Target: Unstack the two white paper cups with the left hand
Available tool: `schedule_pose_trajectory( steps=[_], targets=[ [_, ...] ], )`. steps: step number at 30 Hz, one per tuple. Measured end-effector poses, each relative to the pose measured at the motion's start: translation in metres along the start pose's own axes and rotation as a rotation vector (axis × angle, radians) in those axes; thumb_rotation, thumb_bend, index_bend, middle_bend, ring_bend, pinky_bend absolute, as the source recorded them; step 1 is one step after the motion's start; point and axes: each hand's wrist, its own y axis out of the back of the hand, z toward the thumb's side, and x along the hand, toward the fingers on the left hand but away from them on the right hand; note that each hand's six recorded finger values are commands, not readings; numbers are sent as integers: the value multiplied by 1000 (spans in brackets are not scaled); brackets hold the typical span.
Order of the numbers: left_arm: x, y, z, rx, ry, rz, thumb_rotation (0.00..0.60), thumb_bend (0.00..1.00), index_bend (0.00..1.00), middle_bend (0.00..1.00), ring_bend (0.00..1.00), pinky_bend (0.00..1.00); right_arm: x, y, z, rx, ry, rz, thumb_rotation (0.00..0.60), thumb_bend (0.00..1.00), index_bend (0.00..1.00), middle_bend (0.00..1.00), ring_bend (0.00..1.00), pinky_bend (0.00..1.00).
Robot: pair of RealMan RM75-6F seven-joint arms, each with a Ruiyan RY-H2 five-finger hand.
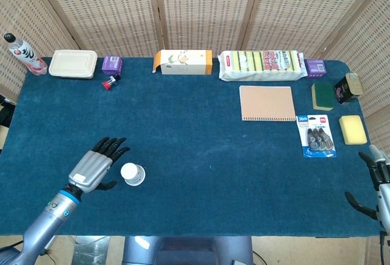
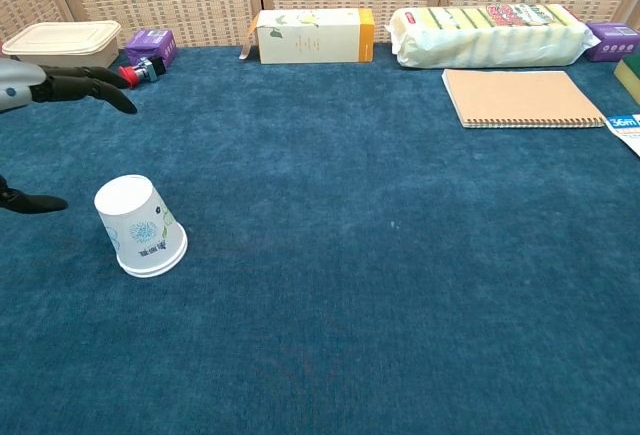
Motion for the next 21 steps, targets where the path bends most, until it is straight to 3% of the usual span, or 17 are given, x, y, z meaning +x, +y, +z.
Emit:
schedule_pose_trajectory(
  steps=[11,21],
  targets=[
    [21,-10,24,31,17,-50,600,205,223,0,0,17,0,5,-2,-24,-1,-11,600,282,79,0,0,0],
    [26,-15,24,30,52,-67,600,204,268,0,0,17,0,6,-3,-30,-3,-12,600,281,79,0,0,0]
  ],
)
